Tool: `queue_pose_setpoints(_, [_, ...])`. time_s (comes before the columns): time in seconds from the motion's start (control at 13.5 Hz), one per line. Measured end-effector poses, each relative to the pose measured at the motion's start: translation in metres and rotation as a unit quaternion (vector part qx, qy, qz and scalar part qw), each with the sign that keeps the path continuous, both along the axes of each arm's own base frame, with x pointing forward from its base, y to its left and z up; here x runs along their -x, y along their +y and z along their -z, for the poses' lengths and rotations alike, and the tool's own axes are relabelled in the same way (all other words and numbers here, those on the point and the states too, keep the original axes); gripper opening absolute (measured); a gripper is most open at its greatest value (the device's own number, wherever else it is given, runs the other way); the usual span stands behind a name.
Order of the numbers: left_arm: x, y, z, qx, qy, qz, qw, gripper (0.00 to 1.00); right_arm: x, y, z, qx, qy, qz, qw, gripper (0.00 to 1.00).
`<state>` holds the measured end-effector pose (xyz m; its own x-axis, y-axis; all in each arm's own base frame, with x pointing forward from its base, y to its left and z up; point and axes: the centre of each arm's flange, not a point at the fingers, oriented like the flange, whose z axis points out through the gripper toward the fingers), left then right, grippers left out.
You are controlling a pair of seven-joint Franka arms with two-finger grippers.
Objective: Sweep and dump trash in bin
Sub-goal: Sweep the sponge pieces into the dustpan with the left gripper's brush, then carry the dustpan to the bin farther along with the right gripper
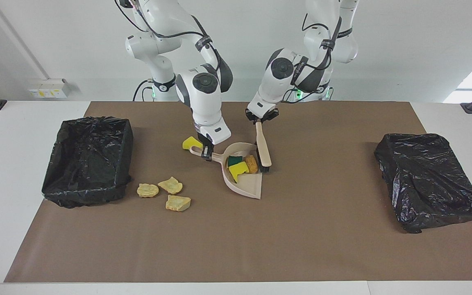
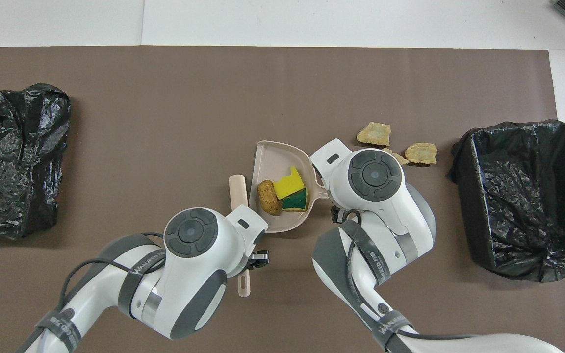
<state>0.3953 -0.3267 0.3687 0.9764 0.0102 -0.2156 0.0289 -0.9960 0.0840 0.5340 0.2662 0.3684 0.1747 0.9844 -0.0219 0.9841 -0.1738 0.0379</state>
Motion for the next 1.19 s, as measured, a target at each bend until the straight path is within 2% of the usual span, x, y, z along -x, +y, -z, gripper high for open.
queue_pose_setpoints(0.3, [-0.049, 0.053, -0.031, -0.014, -0.008, 0.001, 1.000, 0.27, -0.002, 0.000, 0.000, -0.022, 0.006, 0.003, 1.000, 0.31])
queue_pose_setpoints(0.45, [-0.065, 0.075, -0.053, -0.017, -0.025, 0.000, 1.000, 0.27, -0.007, -0.007, -0.006, -0.041, 0.007, -0.017, 0.999, 0.31])
queue_pose_setpoints(0.67, [-0.077, 0.122, -0.082, -0.019, -0.024, -0.002, 1.000, 0.27, -0.021, -0.032, -0.033, -0.065, -0.002, -0.057, 0.996, 0.31])
queue_pose_setpoints(0.89, [-0.090, 0.167, -0.097, -0.032, -0.032, -0.011, 0.999, 0.27, -0.035, -0.068, -0.075, -0.063, 0.008, -0.084, 0.994, 0.31])
queue_pose_setpoints(1.19, [-0.100, 0.198, -0.100, -0.031, -0.034, -0.014, 0.999, 0.27, -0.058, -0.151, -0.114, -0.062, 0.021, -0.092, 0.994, 0.31])
